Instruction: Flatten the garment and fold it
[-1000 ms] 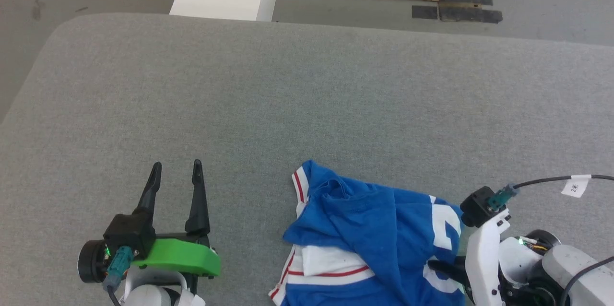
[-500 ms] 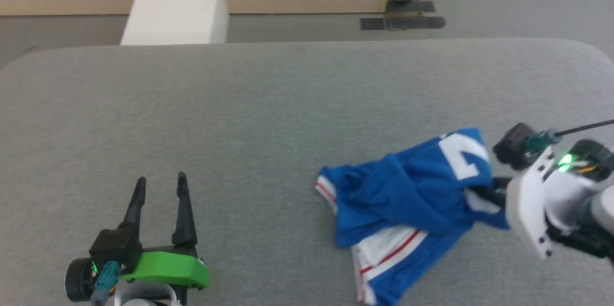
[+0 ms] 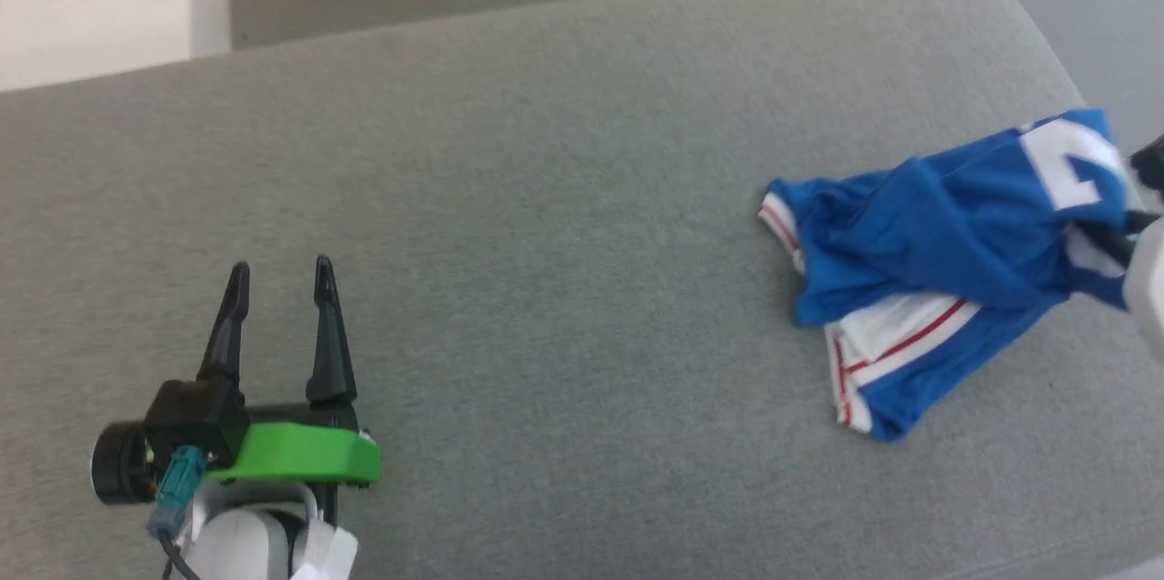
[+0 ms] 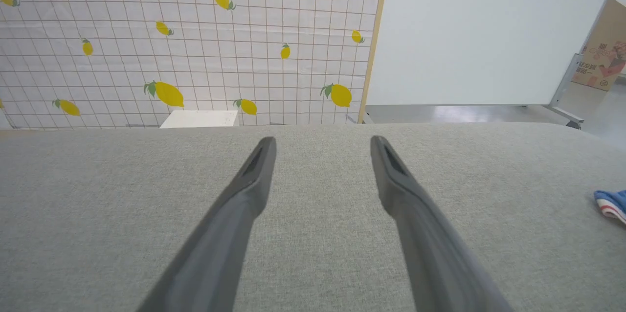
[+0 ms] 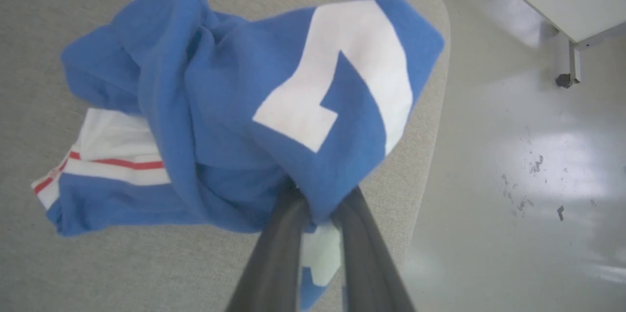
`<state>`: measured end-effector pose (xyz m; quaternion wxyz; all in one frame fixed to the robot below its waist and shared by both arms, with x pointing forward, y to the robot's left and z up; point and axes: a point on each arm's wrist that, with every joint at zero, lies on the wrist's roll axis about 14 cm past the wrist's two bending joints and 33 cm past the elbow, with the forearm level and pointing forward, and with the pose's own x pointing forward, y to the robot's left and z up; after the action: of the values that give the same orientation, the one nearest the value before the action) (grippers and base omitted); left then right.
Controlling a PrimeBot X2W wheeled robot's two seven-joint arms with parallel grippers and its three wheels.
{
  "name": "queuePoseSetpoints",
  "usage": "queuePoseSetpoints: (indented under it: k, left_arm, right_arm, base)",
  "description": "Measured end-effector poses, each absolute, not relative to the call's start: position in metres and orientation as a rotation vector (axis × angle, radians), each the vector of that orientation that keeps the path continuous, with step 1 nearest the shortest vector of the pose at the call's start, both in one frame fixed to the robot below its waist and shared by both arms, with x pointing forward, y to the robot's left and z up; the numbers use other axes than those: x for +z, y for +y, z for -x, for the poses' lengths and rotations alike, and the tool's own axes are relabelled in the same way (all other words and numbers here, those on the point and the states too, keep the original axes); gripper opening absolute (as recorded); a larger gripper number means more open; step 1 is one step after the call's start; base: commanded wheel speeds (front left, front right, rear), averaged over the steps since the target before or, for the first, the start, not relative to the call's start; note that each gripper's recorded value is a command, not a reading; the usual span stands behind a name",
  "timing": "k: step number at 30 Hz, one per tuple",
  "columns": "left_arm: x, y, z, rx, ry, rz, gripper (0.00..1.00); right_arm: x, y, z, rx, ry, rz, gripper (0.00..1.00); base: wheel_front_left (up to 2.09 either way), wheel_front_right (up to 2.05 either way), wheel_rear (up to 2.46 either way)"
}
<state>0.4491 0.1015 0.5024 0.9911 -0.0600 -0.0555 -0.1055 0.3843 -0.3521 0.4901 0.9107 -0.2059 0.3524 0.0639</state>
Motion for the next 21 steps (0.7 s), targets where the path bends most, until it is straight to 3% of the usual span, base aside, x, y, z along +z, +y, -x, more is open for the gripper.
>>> queuePoseSetpoints:
  k: [12, 21]
  left_arm:
    - [0.458, 0.068, -0.49, -0.302, -0.058, 0.164, 1.0]
    - [0.437, 0.067, -0.502, -0.302, -0.032, 0.181, 1.0]
  right_arm:
    - [0.45, -0.47, -0.376, -0.243, 0.879, 0.416, 0.0]
    - [0.417, -0.499, -0.374, -0.35, 0.955, 0.447, 0.0]
  base:
    - [0.0, 0.0, 0.0]
    - [0.0, 0.0, 0.0]
